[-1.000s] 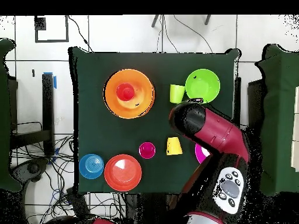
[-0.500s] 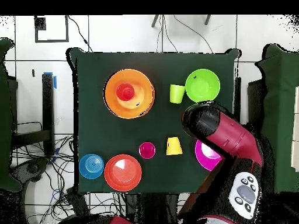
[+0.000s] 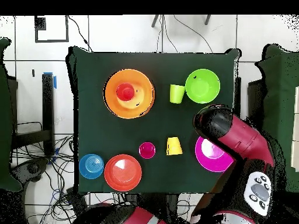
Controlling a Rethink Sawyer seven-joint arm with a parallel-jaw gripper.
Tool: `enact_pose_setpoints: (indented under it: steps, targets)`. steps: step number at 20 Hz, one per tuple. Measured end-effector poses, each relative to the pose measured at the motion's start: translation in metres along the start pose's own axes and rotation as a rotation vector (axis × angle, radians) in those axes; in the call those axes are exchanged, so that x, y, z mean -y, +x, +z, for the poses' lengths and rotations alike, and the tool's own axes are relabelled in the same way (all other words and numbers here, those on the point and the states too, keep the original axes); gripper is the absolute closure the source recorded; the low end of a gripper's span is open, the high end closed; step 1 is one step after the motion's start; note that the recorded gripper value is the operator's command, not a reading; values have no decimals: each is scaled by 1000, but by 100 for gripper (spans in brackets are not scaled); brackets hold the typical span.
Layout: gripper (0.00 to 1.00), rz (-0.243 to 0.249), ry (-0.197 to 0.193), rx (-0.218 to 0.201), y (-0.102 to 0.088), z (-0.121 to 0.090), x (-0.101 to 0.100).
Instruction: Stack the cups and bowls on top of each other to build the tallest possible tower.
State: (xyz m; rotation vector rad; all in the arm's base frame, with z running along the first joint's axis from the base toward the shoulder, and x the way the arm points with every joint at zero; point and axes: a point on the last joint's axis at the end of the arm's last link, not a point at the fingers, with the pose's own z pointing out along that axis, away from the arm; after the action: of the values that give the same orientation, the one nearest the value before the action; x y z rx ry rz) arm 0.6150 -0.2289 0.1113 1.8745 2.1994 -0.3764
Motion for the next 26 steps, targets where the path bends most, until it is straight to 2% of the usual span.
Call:
enact_pose_setpoints:
  steps: [15, 26]
  targets:
    - [0, -68, 36, -4, 12, 36, 0]
    - [0, -89, 45, -8, 6, 60, 0]
